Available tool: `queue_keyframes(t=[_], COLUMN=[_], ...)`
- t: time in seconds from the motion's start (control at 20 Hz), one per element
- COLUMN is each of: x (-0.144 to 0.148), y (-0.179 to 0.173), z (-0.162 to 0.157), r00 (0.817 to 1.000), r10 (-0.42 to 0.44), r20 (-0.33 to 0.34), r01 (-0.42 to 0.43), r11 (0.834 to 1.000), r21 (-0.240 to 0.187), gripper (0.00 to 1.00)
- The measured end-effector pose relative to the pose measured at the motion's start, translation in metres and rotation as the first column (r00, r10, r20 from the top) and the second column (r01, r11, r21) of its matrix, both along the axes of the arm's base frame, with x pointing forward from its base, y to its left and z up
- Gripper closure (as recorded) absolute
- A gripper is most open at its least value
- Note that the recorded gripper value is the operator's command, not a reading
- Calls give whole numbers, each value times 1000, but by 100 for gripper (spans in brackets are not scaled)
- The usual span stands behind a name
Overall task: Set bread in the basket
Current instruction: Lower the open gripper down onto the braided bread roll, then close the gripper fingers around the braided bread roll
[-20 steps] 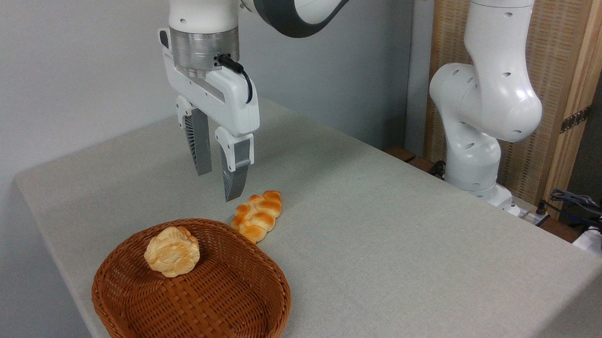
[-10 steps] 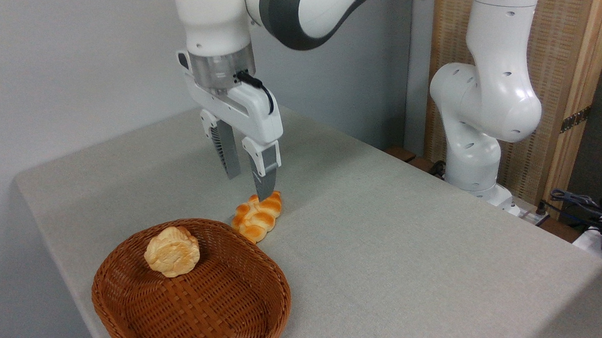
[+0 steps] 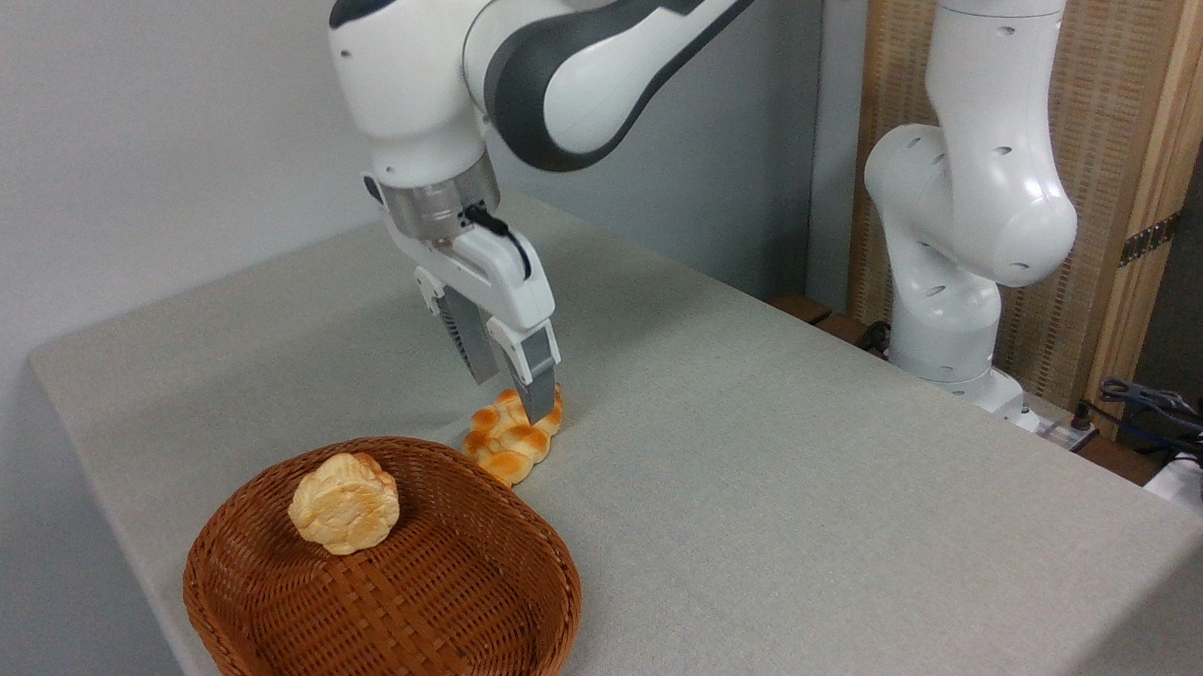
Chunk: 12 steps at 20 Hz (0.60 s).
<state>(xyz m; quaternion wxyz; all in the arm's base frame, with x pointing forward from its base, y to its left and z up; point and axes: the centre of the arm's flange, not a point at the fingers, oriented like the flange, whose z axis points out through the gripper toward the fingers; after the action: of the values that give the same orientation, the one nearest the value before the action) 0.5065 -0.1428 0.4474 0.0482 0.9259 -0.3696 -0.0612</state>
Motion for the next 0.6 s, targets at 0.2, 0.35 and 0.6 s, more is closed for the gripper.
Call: queue_keyframes(t=[0.2,0.35,0.6], x=[8,11,11], y=[-3,-4,-4], z=[-19,-29,-33], r00=[1000,1000,1000], r10=[1,1,1], r20=[-6,-13,-20], r01=[-1,-1,-1], r11=[1000,1000,1000], r21=[5,9,11], gripper=[0,0,8])
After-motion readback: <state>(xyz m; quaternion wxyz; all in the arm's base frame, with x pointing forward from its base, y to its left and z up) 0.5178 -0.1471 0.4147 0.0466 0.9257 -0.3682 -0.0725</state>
